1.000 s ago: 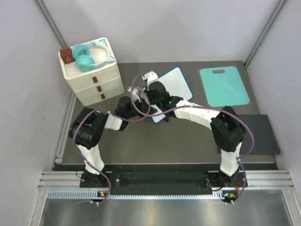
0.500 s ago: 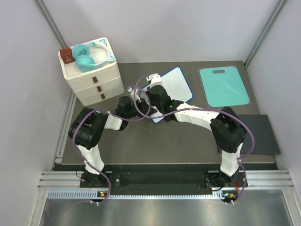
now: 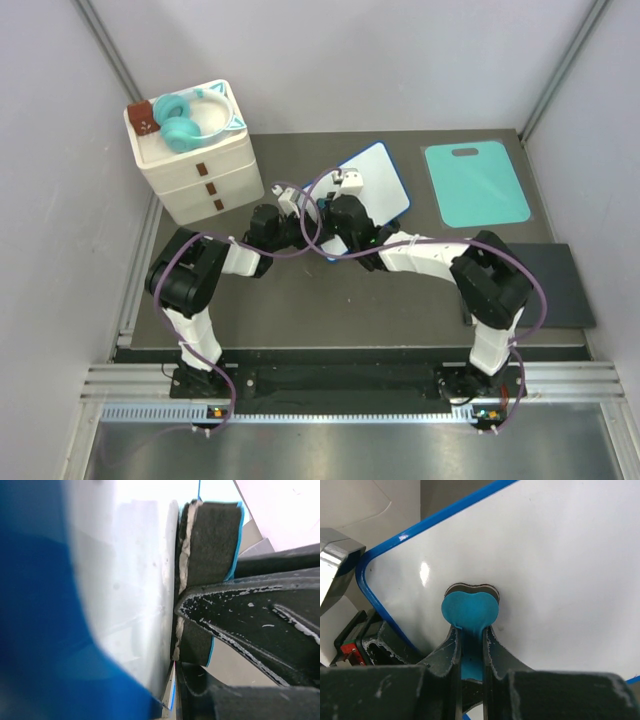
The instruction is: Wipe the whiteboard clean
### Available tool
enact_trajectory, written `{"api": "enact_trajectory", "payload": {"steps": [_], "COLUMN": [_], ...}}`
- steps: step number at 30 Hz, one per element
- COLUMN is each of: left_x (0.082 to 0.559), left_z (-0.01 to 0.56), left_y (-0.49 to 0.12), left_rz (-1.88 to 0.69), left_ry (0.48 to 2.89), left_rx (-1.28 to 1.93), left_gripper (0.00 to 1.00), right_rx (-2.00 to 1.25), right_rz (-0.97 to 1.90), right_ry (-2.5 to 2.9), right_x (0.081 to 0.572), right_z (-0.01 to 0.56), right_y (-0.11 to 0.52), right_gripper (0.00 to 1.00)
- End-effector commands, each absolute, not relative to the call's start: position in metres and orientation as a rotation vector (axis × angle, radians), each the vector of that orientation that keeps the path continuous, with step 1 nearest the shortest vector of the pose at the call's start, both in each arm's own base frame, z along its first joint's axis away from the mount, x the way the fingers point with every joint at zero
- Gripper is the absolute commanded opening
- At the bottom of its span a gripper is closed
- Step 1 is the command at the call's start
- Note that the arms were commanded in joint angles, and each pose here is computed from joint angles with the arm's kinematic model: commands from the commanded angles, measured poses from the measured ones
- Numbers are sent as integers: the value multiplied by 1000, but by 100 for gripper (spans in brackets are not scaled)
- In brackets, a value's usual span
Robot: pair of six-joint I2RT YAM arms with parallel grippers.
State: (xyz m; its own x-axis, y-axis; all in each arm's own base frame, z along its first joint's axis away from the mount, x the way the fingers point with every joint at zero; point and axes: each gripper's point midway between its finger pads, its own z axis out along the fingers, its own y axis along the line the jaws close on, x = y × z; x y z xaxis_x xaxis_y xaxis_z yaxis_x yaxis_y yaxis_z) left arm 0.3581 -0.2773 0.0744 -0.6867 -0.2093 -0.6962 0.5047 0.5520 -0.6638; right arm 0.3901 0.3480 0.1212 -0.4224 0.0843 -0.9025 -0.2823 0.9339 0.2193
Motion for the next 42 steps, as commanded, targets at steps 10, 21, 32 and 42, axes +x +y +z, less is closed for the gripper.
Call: {"api": "enact_trajectory", "payload": {"steps": [10,21,32,42], "left_x": [297,296,296,295], "left_z": [49,50,46,43], "left_y": [-302,-301,-300,-299], "left_rz": [-1201,-1193,-1192,-1188], "left_ry": [2045,2048,2060,2072], "left_rx": [668,670,663,653], "left_gripper": [0,0,0,0], "right_rx": [-28,159,192,187], "right_rz": [-86,-74,-46,112], "right_ry": [2496,2465,2322,2238], "right_x": [311,340,372,340], "right_z": [-41,-22,47,99], "right_y": [211,183,169,160], "right_gripper": [0,0,0,0]}}
